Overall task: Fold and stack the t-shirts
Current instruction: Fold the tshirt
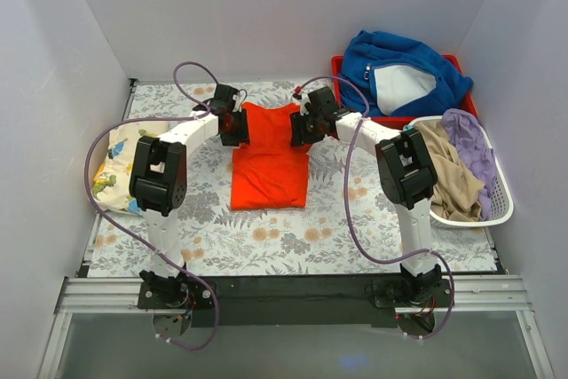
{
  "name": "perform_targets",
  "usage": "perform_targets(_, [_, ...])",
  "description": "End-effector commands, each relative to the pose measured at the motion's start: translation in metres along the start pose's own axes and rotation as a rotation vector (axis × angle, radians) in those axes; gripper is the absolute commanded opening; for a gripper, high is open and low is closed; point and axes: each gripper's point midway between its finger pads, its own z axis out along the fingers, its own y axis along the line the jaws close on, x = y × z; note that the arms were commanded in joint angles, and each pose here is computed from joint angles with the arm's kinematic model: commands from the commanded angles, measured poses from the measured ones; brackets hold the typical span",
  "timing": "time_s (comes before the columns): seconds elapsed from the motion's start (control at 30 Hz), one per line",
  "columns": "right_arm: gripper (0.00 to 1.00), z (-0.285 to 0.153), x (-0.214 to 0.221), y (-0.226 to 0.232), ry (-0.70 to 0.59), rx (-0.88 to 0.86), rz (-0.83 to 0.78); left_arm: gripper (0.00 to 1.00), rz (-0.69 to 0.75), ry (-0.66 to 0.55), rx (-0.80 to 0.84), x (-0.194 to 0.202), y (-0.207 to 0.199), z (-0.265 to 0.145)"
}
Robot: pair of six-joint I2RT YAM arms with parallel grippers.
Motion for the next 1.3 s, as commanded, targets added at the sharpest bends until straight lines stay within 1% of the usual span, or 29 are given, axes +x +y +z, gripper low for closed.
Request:
perform_targets(0.0, [0.52,-0.021,-0.04,-0.01,-0.093,0.034,-0.04,0.37,0.002,-0.12,-0.073,-0.042,0.013,-0.024])
perform_targets(0.03, [0.52,-0.027,-0.043,-0.007,-0.103,0.025,-0.048,0.37,-0.001,-0.126,-0.072,-0.041,0.013,-0.03])
perform_targets(0.07, [0.52,-0.041,-0.051,0.0,-0.131,0.014,-0.06,0.37,-0.003,-0.17,-0.046,-0.05,0.006,-0.049])
perform_targets(0.1, [0.52,-0.046,-0.046,0.003,-0.123,0.001,-0.061,0.37,-0.006,-0.19,-0.027,-0.051,0.003,-0.061])
perform_targets(0.13, [0.52,-0.052,-0.043,0.009,-0.119,-0.024,-0.064,0.37,-0.01,-0.181,-0.016,-0.041,0.003,-0.065])
perform_targets(0.17, [0.52,-0.057,-0.041,0.014,-0.119,-0.04,-0.059,0.37,-0.011,-0.228,0.007,-0.046,-0.001,-0.088])
perform_targets(0.2, [0.52,-0.071,-0.044,0.021,-0.136,-0.061,-0.061,0.37,-0.011,-0.201,0.095,-0.037,-0.016,-0.097])
perform_targets(0.23, [0.52,-0.072,-0.025,0.026,-0.092,-0.092,-0.047,0.37,-0.012,-0.189,0.124,-0.03,-0.02,-0.103])
perform_targets(0.3, [0.52,-0.083,-0.012,0.032,-0.07,-0.114,-0.021,0.38,-0.047,-0.148,0.158,-0.005,-0.021,-0.118])
perform_targets(0.33, [0.52,-0.083,0.009,0.031,-0.03,-0.119,-0.009,0.38,-0.06,-0.118,0.16,0.008,-0.019,-0.119])
perform_targets(0.37, [0.52,-0.085,0.02,0.031,-0.011,-0.122,0.011,0.37,-0.074,-0.057,0.164,0.032,-0.015,-0.116])
perform_targets(0.4, [0.53,-0.094,0.024,0.034,-0.015,-0.123,0.018,0.38,-0.083,-0.039,0.188,0.044,-0.017,-0.122])
perform_targets(0.43, [0.53,-0.097,0.033,0.036,-0.001,-0.136,0.029,0.38,-0.121,-0.021,0.18,0.053,-0.014,-0.122])
perform_targets(0.47, [0.53,-0.097,0.053,0.036,0.031,-0.147,0.047,0.38,-0.14,-0.015,0.174,0.061,-0.011,-0.122])
perform_targets(0.5, [0.53,-0.105,0.054,0.045,0.02,-0.184,0.056,0.38,-0.16,0.007,0.162,0.082,-0.004,-0.121])
perform_targets(0.57, [0.53,-0.11,0.073,0.05,0.02,-0.219,0.076,0.38,-0.221,0.024,0.164,0.098,-0.001,-0.12])
perform_targets(0.6, [0.53,-0.111,0.08,0.053,0.026,-0.232,0.101,0.38,-0.242,0.052,0.154,0.114,0.004,-0.115])
perform_targets(0.67, [0.54,-0.115,0.101,0.055,0.049,-0.248,0.127,0.38,-0.284,0.04,0.143,0.122,0.008,-0.117])
perform_targets(0.7, [0.54,-0.116,0.103,0.058,0.043,-0.268,0.141,0.38,-0.301,0.059,0.123,0.136,0.014,-0.113])
perform_targets(0.77, [0.54,-0.119,0.112,0.06,0.042,-0.279,0.156,0.39,-0.345,0.032,0.132,0.137,0.014,-0.112])
perform_targets(0.83, [0.54,-0.119,0.123,0.065,0.044,-0.319,0.185,0.38,-0.378,0.046,0.126,0.152,0.019,-0.107])
perform_targets(0.87, [0.54,-0.12,0.125,0.068,0.04,-0.336,0.194,0.39,-0.397,0.013,0.145,0.148,0.017,-0.108])
perform_targets(0.9, [0.54,-0.12,0.137,0.07,0.064,-0.351,0.214,0.39,-0.41,0.01,0.144,0.15,0.018,-0.107])
perform_targets(0.93, [0.54,-0.119,0.129,0.072,0.026,-0.367,0.221,0.39,-0.422,0.015,0.137,0.158,0.021,-0.105])
perform_targets(0.97, [0.54,-0.119,0.129,0.074,0.015,-0.376,0.224,0.39,-0.425,-0.017,0.162,0.152,0.018,-0.108])
perform_targets(1.13, [0.54,-0.12,0.133,0.079,-0.02,-0.417,0.271,0.39,-0.457,-0.047,0.17,0.16,0.022,-0.106])
perform_targets(1.27, [0.53,-0.116,0.134,0.08,-0.032,-0.425,0.317,0.38,-0.47,-0.045,0.15,0.17,0.029,-0.099])
